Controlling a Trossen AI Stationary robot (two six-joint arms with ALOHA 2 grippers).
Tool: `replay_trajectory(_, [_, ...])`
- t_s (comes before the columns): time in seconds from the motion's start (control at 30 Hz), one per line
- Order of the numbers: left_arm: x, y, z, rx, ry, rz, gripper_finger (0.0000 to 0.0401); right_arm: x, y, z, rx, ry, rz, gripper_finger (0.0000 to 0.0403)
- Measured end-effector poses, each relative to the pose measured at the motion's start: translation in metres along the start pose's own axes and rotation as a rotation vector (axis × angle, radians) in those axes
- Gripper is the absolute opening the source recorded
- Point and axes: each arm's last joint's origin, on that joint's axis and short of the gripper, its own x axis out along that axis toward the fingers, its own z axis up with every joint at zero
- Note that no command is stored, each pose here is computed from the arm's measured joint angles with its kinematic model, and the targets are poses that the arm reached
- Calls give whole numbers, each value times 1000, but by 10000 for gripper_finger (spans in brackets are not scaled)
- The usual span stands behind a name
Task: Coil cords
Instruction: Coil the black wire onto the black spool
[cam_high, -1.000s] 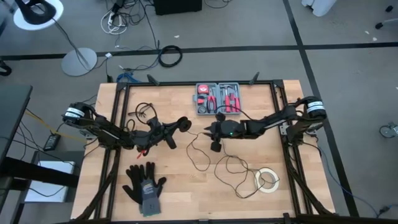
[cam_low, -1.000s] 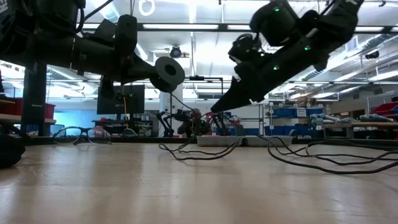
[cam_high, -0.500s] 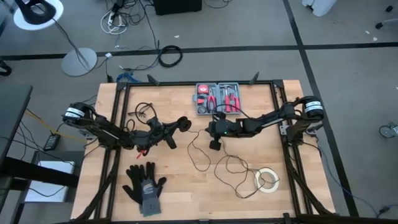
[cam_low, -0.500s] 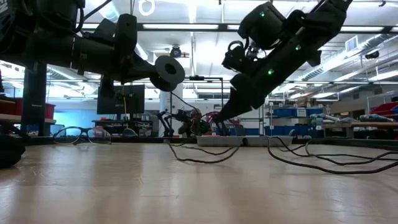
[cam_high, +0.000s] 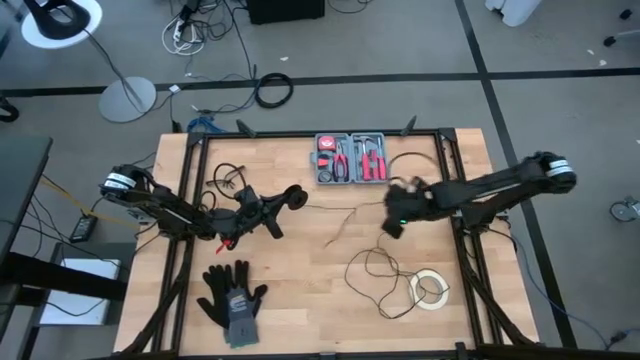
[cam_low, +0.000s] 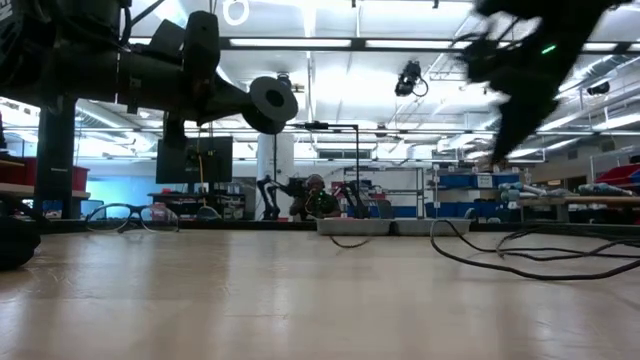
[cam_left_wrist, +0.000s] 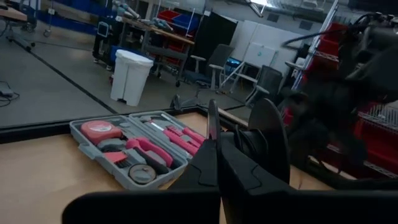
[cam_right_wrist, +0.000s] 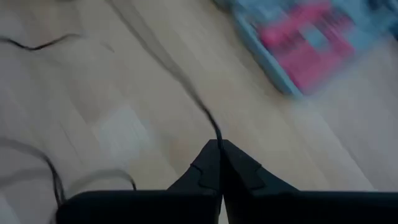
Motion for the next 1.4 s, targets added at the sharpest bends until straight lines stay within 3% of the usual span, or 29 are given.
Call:
replay_trajectory(0.23, [-1, 0, 0, 5, 3, -2, 0, -53, -56, -43, 231, 58, -124, 1])
replay_trajectory(0.4, [-1, 0, -1, 7, 7, -2, 0, -72, -90, -62, 401, -17, -200, 1])
replay_trajectory(0.6, [-1, 0, -1, 8, 8, -2, 0, -81, -100, -63, 513, -149, -53, 8])
replay_trajectory(0.73, [-1, 0, -1, 7, 8, -2, 0, -83, -89, -53, 468, -191, 97, 33])
replay_trajectory(1.0, [-1, -1, -1, 4, 13, -15, 0, -77, -50, -21, 357, -344, 246, 92])
replay_trajectory(1.2, [-1, -1, -1, 0, 11, -20, 0, -40, 5, 4, 176, -514, 316, 108])
replay_trajectory(1.4, [-1, -1, -1, -5, 11, -22, 0, 21, 46, 20, 81, -540, 381, 103])
